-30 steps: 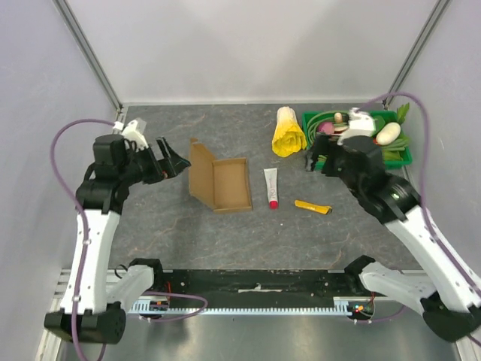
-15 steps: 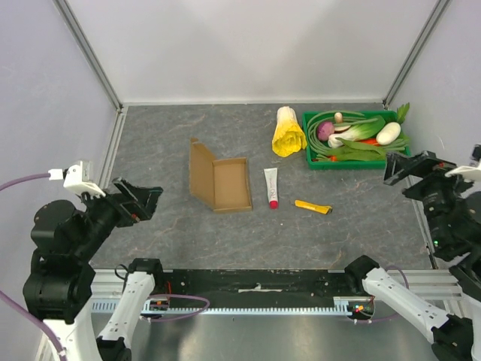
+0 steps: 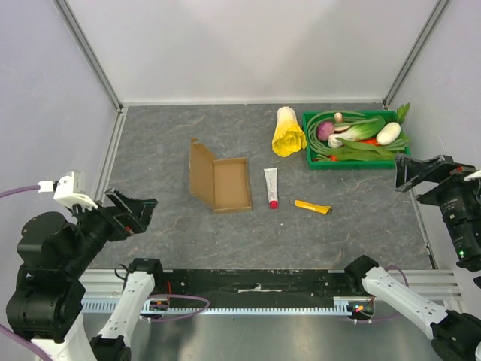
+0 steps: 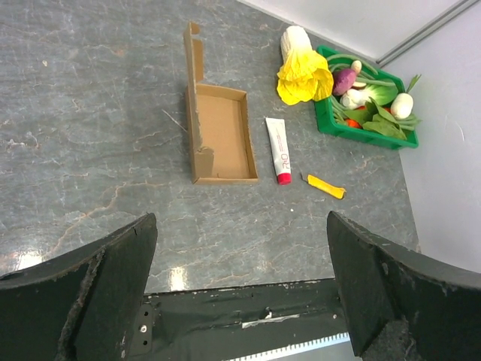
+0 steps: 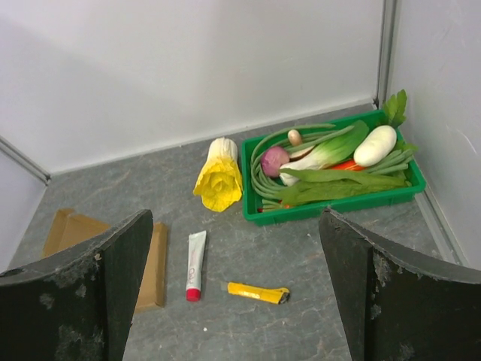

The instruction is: Unpack the express box

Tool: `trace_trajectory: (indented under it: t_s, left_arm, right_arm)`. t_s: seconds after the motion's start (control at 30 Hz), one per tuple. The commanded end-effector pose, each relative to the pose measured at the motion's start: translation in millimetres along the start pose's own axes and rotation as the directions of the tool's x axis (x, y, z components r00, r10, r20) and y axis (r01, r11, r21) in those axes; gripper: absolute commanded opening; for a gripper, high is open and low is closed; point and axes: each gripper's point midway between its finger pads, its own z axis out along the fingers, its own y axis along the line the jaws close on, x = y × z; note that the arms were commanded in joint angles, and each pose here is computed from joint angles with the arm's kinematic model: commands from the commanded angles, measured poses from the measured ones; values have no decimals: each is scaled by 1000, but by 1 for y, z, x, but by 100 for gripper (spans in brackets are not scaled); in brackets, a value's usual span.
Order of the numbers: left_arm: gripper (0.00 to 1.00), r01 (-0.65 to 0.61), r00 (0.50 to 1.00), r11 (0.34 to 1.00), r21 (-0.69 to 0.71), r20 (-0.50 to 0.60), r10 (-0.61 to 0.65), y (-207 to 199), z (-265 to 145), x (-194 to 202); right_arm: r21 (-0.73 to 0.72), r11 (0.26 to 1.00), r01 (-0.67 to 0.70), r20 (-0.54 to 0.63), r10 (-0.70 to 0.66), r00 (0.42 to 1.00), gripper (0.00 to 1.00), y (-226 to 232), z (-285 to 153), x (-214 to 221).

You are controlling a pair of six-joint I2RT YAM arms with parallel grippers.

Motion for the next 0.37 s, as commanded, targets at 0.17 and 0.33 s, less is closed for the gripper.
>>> trace_trajectory:
  t_s: [0.17, 0.33]
  left_arm:
    - [100, 10, 998, 999, -42, -54, -12, 3, -3, 4]
    - [100, -13, 997, 995, -102, -81, 4, 16, -1, 8]
  right_arm:
    - [-27, 1000, 13, -86, -16, 996, 98, 7, 3, 22]
    - [-20, 1000, -8, -94, 6, 996, 98, 6, 3, 27]
